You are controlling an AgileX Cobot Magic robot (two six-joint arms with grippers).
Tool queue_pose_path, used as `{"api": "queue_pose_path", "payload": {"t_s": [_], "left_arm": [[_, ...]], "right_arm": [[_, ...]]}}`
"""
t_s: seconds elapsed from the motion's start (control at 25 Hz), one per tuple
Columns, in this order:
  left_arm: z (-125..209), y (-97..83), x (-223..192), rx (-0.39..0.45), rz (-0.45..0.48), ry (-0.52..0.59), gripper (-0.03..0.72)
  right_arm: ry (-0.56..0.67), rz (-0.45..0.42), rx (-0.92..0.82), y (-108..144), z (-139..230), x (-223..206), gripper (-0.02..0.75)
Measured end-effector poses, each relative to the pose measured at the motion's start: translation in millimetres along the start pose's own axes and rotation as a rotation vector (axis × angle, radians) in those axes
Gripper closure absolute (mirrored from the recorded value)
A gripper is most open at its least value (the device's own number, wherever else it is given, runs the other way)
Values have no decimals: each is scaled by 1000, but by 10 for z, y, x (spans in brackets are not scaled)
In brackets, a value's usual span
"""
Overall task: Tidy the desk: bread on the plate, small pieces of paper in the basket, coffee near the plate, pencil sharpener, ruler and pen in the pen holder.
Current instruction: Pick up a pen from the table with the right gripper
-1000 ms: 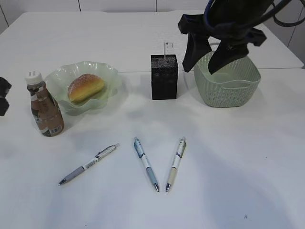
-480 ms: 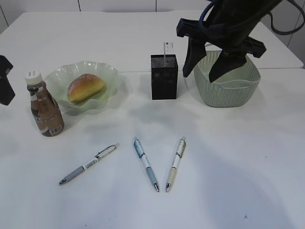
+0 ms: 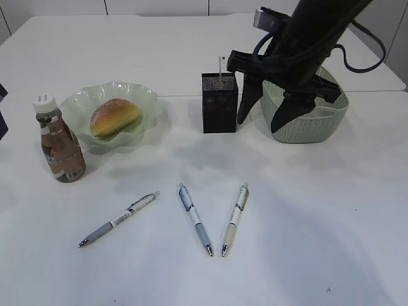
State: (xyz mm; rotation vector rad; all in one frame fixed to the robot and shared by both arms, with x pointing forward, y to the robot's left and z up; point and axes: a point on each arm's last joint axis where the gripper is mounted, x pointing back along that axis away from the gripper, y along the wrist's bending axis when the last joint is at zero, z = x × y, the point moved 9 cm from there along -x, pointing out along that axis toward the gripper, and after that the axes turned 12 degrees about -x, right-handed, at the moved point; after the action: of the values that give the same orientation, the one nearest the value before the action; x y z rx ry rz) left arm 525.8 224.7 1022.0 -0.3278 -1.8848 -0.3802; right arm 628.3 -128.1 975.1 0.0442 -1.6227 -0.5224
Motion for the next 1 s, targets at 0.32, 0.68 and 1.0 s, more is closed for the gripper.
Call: {"api": "queue_pose_path", "payload": {"t_s": [0.32, 0.68, 1.0], "left_arm": [[0, 0, 0, 0, 0, 0, 368], [0, 0, 0, 0, 0, 0, 368], [15, -2, 0, 0, 1, 8, 368]], "right_arm": [[-35, 96, -131, -149, -75, -107, 275], [-42, 144, -95, -68, 55, -188, 277], [42, 217, -128, -275, 172, -517, 277]]}}
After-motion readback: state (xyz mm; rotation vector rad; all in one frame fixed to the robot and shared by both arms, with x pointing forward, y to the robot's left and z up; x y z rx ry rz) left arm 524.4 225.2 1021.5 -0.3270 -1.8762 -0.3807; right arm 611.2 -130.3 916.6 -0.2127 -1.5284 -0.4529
